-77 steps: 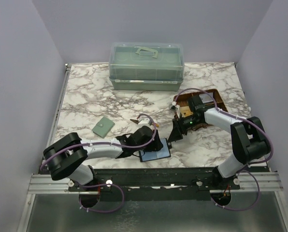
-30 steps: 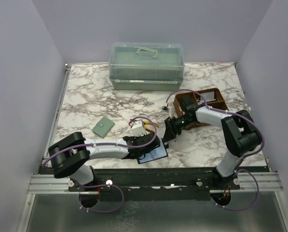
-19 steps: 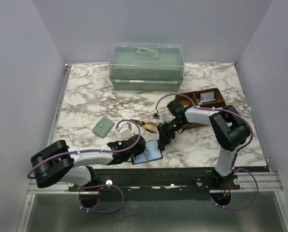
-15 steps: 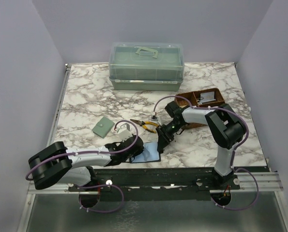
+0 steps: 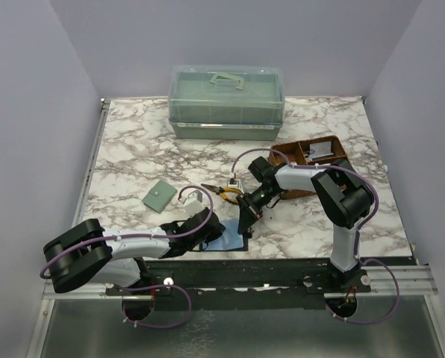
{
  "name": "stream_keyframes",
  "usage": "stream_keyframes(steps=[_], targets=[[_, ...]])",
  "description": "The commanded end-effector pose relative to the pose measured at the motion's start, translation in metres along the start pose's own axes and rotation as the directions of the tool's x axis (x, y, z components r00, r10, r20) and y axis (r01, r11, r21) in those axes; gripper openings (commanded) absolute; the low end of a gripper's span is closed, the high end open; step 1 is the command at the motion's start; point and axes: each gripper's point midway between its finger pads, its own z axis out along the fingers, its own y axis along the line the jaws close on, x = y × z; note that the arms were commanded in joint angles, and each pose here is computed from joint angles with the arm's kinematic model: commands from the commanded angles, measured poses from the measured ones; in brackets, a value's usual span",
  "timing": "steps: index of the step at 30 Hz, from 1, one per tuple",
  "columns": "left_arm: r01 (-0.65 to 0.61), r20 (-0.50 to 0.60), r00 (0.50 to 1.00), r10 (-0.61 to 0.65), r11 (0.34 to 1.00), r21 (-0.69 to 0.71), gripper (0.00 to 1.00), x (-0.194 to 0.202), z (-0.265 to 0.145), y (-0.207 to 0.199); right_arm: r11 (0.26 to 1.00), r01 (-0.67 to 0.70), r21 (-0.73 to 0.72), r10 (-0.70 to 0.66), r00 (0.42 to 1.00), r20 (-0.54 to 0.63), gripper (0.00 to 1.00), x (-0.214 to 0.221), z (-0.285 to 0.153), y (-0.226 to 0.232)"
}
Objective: Take the credit cards out of the card holder
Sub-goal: Move the card holder to the center of the board.
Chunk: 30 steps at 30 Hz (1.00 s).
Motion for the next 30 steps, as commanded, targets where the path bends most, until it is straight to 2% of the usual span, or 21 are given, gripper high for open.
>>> stream_keyframes(steps=[1, 4, 6, 9, 11, 12, 13, 15, 17, 22, 27, 30], targets=[[-0.023, -0.042, 0.999, 0.025, 0.999, 0.046, 0.15, 0.007, -0.002, -0.005, 0.993, 0.034, -0.117, -0.03, 0.999, 0.037, 0.0, -0.013, -0.002, 0.023], [-0.027, -0.03, 0.999, 0.029, 0.997, 0.069, 0.24, 0.003, -0.006, -0.007, 0.982, 0.074, -0.176, -0.065, 0.996, 0.058, 0.0, -0.016, -0.006, 0.038], [-0.035, -0.017, 0.999, 0.037, 0.994, 0.106, 0.34, -0.001, -0.012, -0.014, 0.985, 0.117, -0.13, -0.11, 0.992, 0.058, 0.0, -0.019, -0.008, 0.035], [-0.065, 0.009, 0.998, 0.064, 0.982, 0.177, 0.59, -0.01, -0.025, -0.026, 0.976, 0.186, 0.111, -0.189, 0.982, 0.016, 0.0, -0.024, -0.018, 0.005], [-0.081, 0.025, 0.997, 0.078, 0.972, 0.219, 0.71, -0.018, -0.034, -0.033, 0.937, 0.228, 0.265, -0.232, 0.972, -0.017, 0.0, -0.024, -0.028, -0.016], [-0.087, 0.031, 0.996, 0.082, 0.969, 0.232, 0.75, -0.022, -0.039, -0.034, 0.928, 0.242, 0.285, -0.246, 0.969, -0.024, 0.03, -0.023, -0.031, -0.018], [-0.093, 0.036, 0.996, 0.086, 0.967, 0.239, 0.77, -0.026, -0.043, -0.035, 0.919, 0.26, 0.298, -0.262, 0.964, -0.032, 0.11, -0.022, -0.033, -0.018], [-0.09, 0.049, 0.996, 0.081, 0.966, 0.243, 0.79, -0.037, -0.052, -0.034, 0.915, 0.286, 0.285, -0.29, 0.957, -0.03, 0.28, -0.022, -0.037, -0.011], [-0.087, 0.038, 0.996, 0.081, 0.971, 0.224, 0.79, -0.043, -0.057, -0.027, 0.915, 0.317, 0.249, -0.324, 0.946, -0.012, 0.36, -0.023, -0.042, 0.002], [-0.07, -0.018, 0.997, 0.072, 0.993, 0.094, 0.76, -0.046, -0.059, -0.004, 0.902, 0.39, 0.185, -0.402, 0.915, 0.032, 0.44, -0.021, -0.061, 0.023], [-0.091, -0.089, 0.993, 0.082, 0.991, -0.102, 0.73, -0.037, -0.051, 0.027, 0.854, 0.455, 0.251, -0.463, 0.886, -0.03, 0.59, -0.004, -0.07, 0.007], [-0.108, -0.116, 0.989, 0.094, 0.986, -0.128, 0.73, -0.033, -0.046, 0.031, 0.833, 0.49, 0.258, -0.502, 0.865, -0.023, 0.61, -0.001, -0.073, 0.009]])
